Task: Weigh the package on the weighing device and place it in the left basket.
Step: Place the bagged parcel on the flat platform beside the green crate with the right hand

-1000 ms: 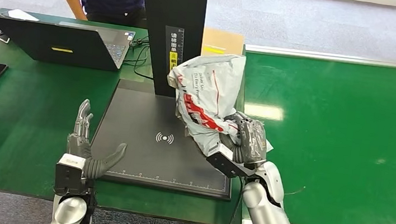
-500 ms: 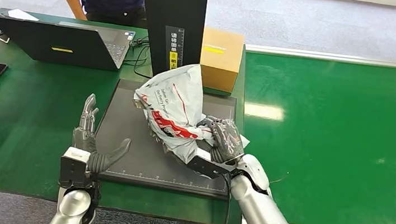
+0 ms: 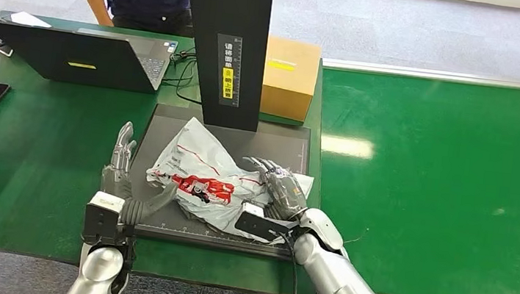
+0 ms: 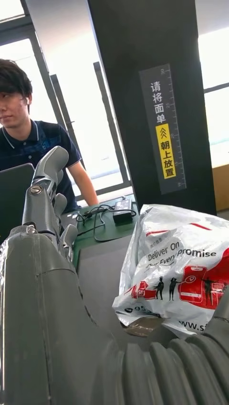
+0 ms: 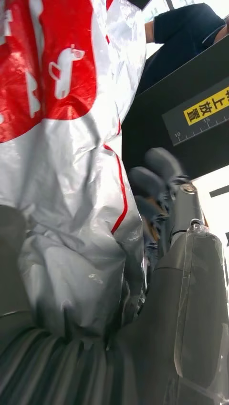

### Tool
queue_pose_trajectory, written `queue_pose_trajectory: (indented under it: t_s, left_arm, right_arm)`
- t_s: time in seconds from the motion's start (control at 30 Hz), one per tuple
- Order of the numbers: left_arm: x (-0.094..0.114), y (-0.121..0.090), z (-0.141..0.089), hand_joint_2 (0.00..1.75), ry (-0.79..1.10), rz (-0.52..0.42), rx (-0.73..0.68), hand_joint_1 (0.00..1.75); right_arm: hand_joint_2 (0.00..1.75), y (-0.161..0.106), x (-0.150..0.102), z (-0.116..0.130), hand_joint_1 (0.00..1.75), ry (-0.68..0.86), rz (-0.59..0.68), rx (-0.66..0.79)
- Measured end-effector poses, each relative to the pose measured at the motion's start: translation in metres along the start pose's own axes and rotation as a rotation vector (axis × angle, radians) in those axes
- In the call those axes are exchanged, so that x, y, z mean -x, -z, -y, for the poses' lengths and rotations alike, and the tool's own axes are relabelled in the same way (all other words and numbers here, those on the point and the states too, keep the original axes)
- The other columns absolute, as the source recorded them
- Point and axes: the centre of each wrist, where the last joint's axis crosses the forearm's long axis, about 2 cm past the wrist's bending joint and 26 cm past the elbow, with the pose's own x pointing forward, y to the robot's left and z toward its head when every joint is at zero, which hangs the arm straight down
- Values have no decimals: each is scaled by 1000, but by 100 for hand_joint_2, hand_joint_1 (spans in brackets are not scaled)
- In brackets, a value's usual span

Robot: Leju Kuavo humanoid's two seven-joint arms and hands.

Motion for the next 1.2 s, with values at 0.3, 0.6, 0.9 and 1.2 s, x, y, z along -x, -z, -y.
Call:
queue_pose_trajectory:
  t_s: [0.3,0.6,0.9,1.2]
  left_arm:
    - [2,0,2,175,-4,-5,9,0]
    - [4,0,4,175,-12,-13,12,0]
    - [6,-2,5,175,-15,-16,7,0]
    - [7,-4,3,175,-8,-17,-3,0]
  right_arm:
    - [175,-2,2,-4,0,-5,-12,27]
    - [175,-12,3,-10,0,70,44,151]
    - [175,-13,-11,-10,0,178,71,235]
    - [175,-12,-29,-6,0,249,137,289]
